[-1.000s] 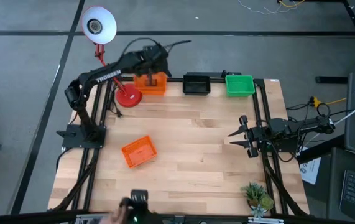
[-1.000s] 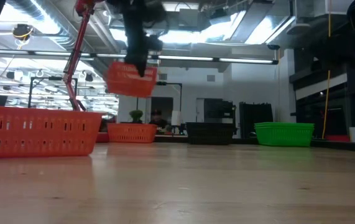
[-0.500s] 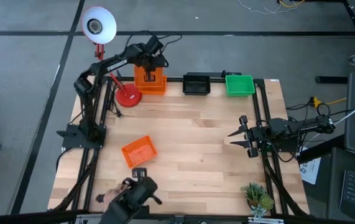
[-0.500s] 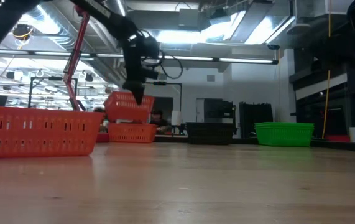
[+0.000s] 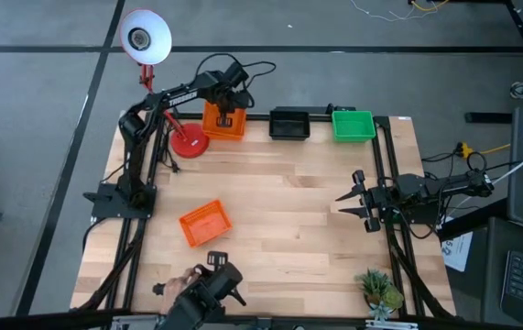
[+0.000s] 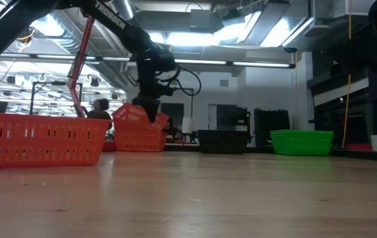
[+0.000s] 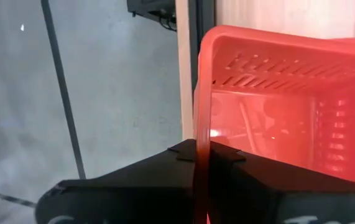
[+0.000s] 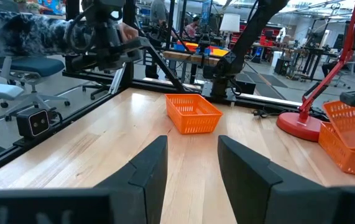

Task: Stack baskets by color
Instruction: Stack the middle orange bin on top of the top orange bin

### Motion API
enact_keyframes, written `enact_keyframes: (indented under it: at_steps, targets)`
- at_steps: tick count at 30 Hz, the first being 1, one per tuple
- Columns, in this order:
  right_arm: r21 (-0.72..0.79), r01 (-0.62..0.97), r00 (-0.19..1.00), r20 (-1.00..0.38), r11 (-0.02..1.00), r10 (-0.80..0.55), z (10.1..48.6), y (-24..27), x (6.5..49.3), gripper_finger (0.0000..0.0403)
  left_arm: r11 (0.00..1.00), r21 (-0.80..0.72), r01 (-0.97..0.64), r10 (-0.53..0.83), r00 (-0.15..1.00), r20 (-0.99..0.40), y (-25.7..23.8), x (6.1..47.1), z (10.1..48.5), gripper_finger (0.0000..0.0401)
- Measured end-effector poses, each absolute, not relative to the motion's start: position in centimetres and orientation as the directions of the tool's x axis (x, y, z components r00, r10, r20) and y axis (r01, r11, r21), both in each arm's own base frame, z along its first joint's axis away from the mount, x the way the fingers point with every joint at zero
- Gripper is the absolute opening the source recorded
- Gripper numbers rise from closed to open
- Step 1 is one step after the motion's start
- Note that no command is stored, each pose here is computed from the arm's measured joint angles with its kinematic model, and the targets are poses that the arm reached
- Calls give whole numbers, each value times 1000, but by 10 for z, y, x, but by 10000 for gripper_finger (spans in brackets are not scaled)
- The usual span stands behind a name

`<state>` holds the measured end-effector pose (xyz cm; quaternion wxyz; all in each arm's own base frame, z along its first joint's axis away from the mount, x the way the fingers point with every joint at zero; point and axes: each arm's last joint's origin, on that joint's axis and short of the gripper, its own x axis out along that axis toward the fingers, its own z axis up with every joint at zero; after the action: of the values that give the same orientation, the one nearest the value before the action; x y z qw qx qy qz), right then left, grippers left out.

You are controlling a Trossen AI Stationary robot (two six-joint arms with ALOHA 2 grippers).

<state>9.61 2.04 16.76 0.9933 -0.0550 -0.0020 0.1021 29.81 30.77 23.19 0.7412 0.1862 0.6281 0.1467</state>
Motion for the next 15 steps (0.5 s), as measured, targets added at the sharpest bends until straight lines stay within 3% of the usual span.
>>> enact_keyframes:
  at_steps: [15]
  targets:
    - [-110, -203, 979, -7, 973, 203, 168, 20, 96, 143, 914, 406, 21, 390, 241, -889, 300, 305, 233, 0]
